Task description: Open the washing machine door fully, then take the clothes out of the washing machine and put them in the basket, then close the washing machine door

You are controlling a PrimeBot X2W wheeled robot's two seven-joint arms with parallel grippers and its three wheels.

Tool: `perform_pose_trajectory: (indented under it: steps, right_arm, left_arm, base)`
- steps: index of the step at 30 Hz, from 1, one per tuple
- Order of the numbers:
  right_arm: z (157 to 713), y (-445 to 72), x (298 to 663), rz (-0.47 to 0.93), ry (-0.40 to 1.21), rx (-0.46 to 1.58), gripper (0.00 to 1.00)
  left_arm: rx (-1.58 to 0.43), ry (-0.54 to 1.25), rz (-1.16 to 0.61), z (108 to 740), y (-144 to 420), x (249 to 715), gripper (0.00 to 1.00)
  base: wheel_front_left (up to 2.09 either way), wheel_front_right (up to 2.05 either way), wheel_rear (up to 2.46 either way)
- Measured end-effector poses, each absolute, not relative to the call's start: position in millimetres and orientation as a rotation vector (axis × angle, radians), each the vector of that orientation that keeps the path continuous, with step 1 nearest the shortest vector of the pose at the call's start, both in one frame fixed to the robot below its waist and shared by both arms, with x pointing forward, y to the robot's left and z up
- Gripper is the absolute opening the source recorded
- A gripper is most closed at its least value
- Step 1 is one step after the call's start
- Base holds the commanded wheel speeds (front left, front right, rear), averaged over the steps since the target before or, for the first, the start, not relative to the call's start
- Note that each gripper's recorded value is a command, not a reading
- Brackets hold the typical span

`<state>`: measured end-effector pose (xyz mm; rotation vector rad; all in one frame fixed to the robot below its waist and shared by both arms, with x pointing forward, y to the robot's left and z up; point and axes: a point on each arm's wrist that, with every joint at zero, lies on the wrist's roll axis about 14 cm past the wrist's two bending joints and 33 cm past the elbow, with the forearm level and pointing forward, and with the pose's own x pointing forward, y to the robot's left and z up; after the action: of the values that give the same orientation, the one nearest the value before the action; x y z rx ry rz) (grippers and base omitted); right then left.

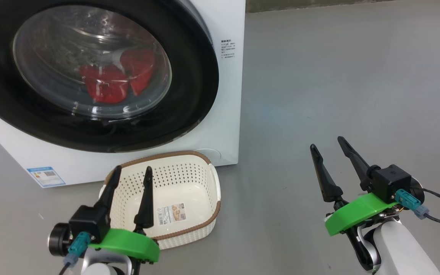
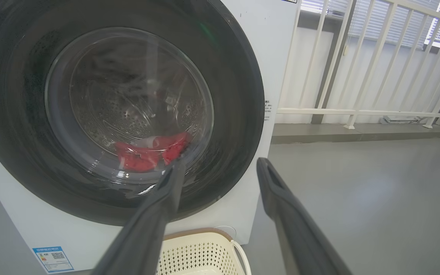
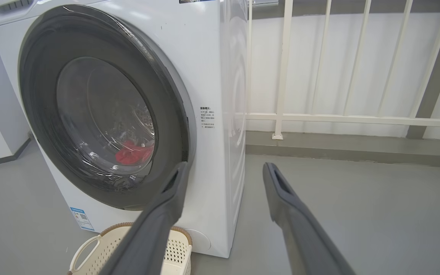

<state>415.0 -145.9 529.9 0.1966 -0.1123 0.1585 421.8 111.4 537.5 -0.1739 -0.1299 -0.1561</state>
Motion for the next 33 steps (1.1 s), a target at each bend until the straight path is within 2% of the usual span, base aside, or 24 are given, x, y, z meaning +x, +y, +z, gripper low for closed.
perform_pose_trajectory:
  steps: [13, 19, 20, 21, 22, 23, 24, 25, 33]
  right_arm:
    - [520.5, -142.1, 420.6, 0.165, -0.087, 0.203, 1.00]
    - [525.3, -142.2, 437.0, 0.163, -0.102, 0.205, 1.00]
    - [527.1, -140.8, 440.7, 0.167, -0.106, 0.201, 0.92]
    - [528.4, -139.2, 444.2, 0.172, -0.110, 0.200, 0.74]
    - [529.6, -137.7, 447.9, 0.176, -0.113, 0.200, 0.47]
    - [530.5, -136.3, 451.6, 0.179, -0.116, 0.201, 0.32]
    - [531.3, -135.1, 455.6, 0.182, -0.118, 0.202, 0.09]
    - [532.1, -134.2, 459.5, 0.184, -0.122, 0.203, 0.00]
    - [537.3, -125.3, 493.9, 0.201, -0.145, 0.215, 0.00]
  left_arm:
    - [-0.177, -0.117, -0.156, 532.4, 111.6, 423.4, 1.00]
    - [-0.191, -0.110, -0.145, 528.7, 115.4, 425.4, 1.00]
    - [-0.191, -0.112, -0.145, 528.8, 115.4, 426.0, 1.00]
    - [-0.192, -0.112, -0.145, 528.6, 115.6, 426.7, 1.00]
    - [-0.192, -0.112, -0.142, 528.0, 116.6, 427.7, 1.00]
    - [-0.192, -0.111, -0.139, 527.3, 117.8, 428.9, 1.00]
    - [-0.192, -0.110, -0.136, 526.7, 119.0, 430.7, 1.00]
    - [-0.192, -0.111, -0.134, 526.7, 119.9, 432.8, 1.00]
    - [-0.192, -0.107, -0.118, 520.7, 127.0, 444.2, 1.00]
  base:
    - [0.00, 0.00, 0.00]
    - [0.00, 0.00, 0.00]
    - [0.00, 0.00, 0.00]
    - [0.00, 0.00, 0.00]
    - [0.00, 0.00, 0.00]
    - [0.00, 0.00, 0.00]
    - [0.00, 0.00, 0.00]
    - [0.00, 0.00, 0.00]
    - [0.00, 0.00, 0.00]
